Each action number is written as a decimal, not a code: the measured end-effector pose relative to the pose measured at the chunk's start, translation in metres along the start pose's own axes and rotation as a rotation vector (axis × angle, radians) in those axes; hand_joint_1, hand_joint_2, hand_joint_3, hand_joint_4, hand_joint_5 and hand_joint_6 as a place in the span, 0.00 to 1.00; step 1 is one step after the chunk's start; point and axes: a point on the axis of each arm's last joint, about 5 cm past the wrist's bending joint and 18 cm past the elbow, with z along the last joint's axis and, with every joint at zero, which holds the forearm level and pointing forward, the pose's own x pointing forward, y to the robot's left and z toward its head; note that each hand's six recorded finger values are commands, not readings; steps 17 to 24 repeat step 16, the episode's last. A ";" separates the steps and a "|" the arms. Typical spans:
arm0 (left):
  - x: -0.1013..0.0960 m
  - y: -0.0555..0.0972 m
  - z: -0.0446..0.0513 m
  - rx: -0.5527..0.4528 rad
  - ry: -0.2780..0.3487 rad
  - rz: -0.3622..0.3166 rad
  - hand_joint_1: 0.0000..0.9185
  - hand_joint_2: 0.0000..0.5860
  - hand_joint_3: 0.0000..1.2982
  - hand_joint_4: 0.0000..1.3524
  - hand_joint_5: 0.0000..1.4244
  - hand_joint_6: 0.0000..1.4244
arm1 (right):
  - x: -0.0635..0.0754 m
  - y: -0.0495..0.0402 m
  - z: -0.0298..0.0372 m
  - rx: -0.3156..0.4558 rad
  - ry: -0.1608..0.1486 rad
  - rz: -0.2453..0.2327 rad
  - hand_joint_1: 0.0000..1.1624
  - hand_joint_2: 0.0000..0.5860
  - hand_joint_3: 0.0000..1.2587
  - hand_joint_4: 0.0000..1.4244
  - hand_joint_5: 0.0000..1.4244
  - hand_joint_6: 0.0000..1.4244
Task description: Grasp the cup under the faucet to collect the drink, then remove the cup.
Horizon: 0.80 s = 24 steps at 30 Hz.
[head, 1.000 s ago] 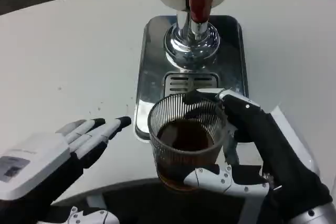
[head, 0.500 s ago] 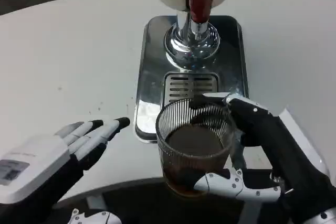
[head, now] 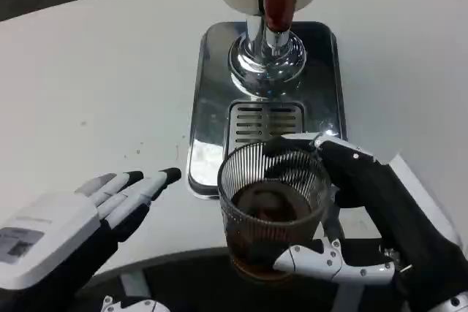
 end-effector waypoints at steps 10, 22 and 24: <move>-0.001 -0.001 0.0006 -0.001 0.001 -0.005 0.00 0.20 0.00 0.00 0.00 0.00 | -0.001 -0.0009 0.0001 0.009 0.000 0.007 0.75 0.29 0.76 0.77 0.91 0.92; -0.001 -0.001 0.0009 -0.002 0.001 -0.008 0.00 0.20 0.00 0.00 0.00 0.00 | -0.002 -0.0007 0.0002 0.009 0.002 0.007 0.75 0.29 0.77 0.77 0.92 0.92; -0.001 -0.001 0.0009 -0.002 0.001 -0.008 0.00 0.20 0.00 0.00 0.00 0.00 | -0.002 -0.0007 0.0002 0.009 0.002 0.007 0.75 0.29 0.77 0.77 0.92 0.92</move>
